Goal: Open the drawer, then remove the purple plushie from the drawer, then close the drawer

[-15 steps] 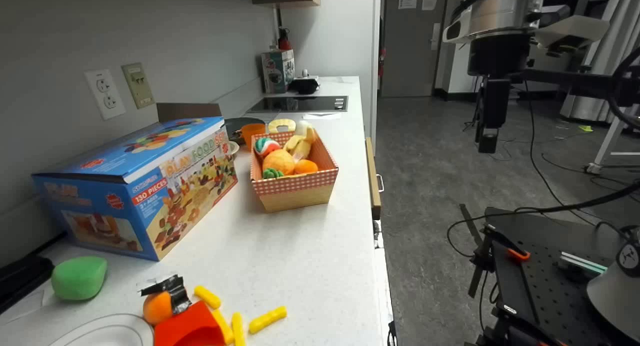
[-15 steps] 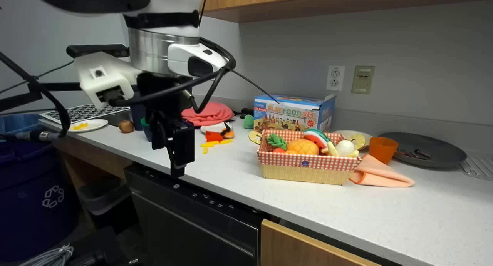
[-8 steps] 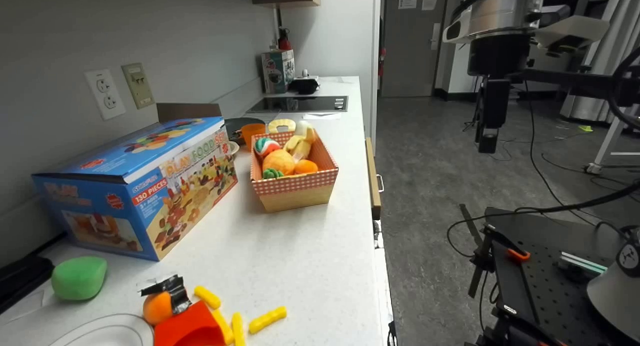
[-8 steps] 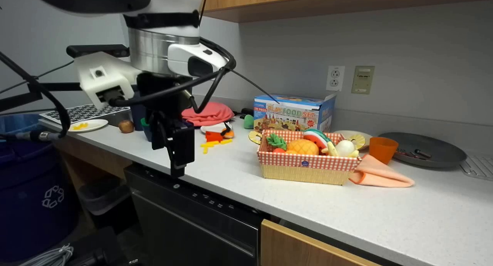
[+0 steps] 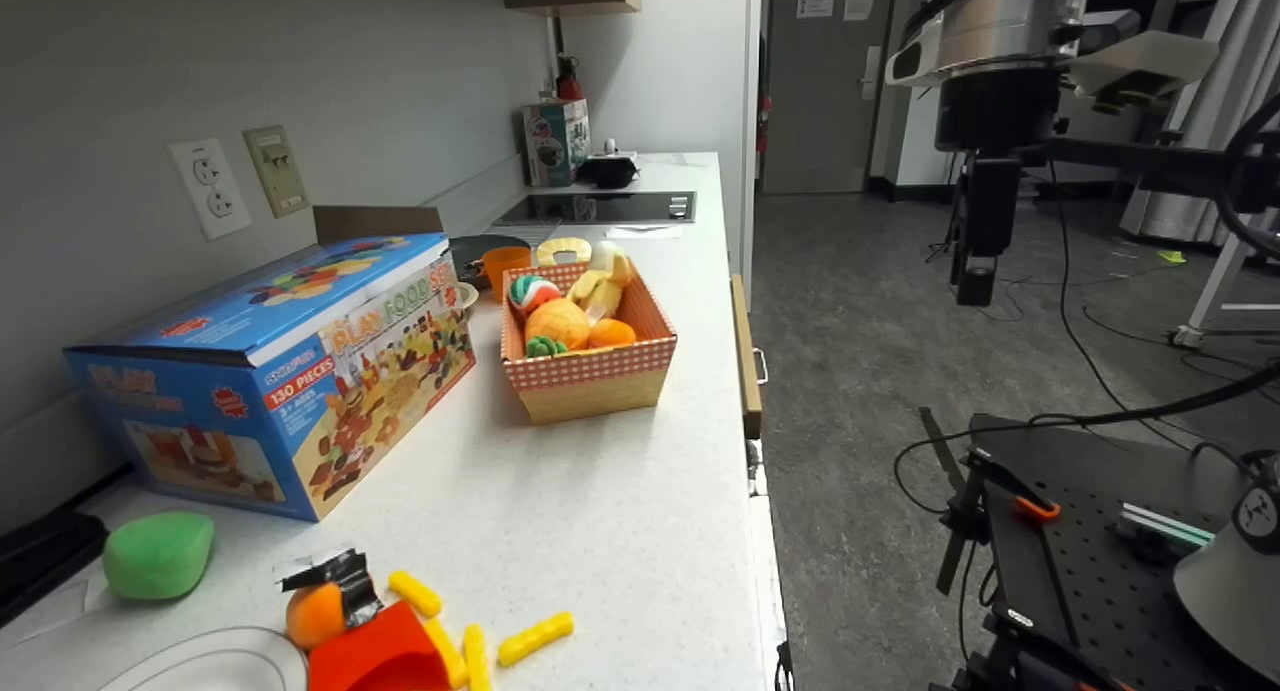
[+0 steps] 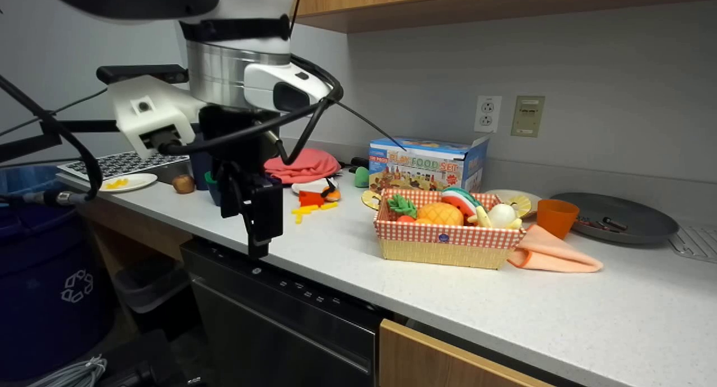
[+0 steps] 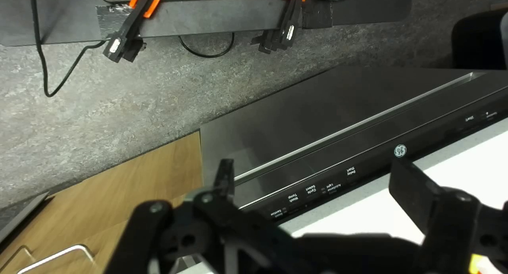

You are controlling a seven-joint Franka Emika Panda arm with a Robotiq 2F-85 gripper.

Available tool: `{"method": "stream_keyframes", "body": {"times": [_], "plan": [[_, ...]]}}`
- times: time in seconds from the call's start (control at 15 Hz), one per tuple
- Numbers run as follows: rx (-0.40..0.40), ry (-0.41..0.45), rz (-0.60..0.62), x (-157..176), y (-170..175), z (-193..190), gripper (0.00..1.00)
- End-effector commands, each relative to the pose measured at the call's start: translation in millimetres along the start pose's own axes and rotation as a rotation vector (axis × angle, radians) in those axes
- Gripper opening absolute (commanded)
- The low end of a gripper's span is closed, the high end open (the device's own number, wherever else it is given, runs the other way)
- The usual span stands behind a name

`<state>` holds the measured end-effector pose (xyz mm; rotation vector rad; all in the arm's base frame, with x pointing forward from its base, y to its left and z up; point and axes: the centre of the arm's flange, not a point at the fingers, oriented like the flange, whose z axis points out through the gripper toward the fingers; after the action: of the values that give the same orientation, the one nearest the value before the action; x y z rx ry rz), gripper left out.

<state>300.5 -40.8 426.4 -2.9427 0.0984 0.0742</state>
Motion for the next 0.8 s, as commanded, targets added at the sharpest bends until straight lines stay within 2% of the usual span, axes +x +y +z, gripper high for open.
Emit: {"method": "stream_keyframes", "body": {"times": [0.0,0.4,0.73], "plan": [[-0.032,-0.006,0.006,5.9,4.6,-3.4,1.00],[-0.213,-0.040,0.022,52.7,49.8,-27.1,1.00],[-0.378,-0.088,0.015,113.1,97.2,-21.2,1.00]]}}
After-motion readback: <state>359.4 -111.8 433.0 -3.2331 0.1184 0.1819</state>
